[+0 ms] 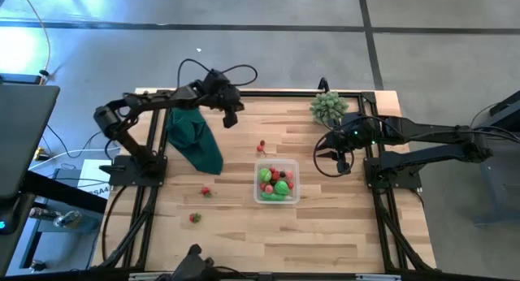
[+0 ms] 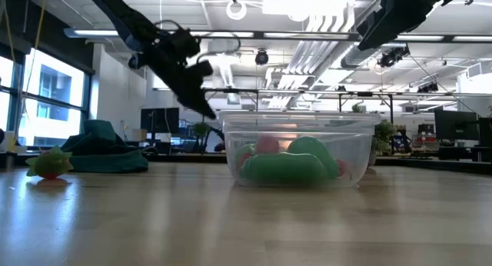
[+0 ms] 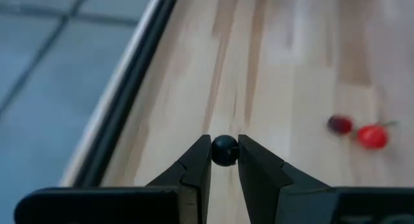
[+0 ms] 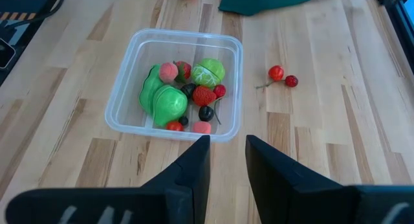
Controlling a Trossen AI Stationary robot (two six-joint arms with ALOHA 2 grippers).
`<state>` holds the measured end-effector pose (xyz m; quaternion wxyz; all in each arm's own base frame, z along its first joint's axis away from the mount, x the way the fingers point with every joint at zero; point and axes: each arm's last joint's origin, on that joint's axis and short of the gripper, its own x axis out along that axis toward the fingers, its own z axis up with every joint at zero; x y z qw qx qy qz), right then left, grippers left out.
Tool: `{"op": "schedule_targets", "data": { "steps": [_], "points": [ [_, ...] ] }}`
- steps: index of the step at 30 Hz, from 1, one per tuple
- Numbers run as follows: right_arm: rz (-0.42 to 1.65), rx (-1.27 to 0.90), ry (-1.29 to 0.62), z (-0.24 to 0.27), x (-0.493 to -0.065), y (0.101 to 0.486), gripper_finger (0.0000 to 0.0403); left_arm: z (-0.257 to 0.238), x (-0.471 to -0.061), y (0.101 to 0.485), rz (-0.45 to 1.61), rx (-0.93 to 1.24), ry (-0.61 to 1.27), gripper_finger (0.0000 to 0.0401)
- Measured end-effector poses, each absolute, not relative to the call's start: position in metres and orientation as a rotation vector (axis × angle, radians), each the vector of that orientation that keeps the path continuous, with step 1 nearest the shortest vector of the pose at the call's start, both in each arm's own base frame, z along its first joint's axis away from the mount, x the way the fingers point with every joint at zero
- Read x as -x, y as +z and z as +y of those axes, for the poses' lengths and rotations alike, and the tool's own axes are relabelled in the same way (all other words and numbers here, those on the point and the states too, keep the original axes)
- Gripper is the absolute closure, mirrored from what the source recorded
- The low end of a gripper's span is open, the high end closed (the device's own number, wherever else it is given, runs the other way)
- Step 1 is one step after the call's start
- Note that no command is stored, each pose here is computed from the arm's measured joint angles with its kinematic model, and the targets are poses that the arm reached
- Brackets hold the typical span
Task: Pick and placing Produce into tupperware
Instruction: Put the blueberry into the container
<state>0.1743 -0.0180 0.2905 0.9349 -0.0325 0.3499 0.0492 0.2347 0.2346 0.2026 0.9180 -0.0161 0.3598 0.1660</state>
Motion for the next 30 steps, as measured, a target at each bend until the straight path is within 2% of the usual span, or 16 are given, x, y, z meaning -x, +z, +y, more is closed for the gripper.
{"op": "schedule_targets", "data": {
  "steps": [9, 14, 19, 24, 30],
  "points": [
    [0.715, 0.067, 0.101, -0.018, -0.174, 0.290, 0.0313, 0.196, -0.255, 0.248, 0.549, -0.177, 0.201, 0.0341],
    [0.715, 0.066, 0.101, -0.018, -0.174, 0.290, 0.0313, 0.159, -0.281, 0.254, 0.490, -0.217, 0.106, 0.0341],
    [0.715, 0.067, 0.100, -0.018, -0.174, 0.291, 0.0313, 0.112, -0.308, 0.257, 0.456, -0.266, 0.100, 0.0341],
    [0.715, 0.067, 0.100, -0.018, -0.174, 0.291, 0.0313, 0.065, -0.330, 0.255, 0.483, -0.267, 0.118, 0.0341],
    [0.715, 0.067, 0.101, -0.018, -0.174, 0.291, 0.0313, 0.030, -0.359, 0.249, 0.683, -0.224, 0.063, 0.0341]
  ]
}}
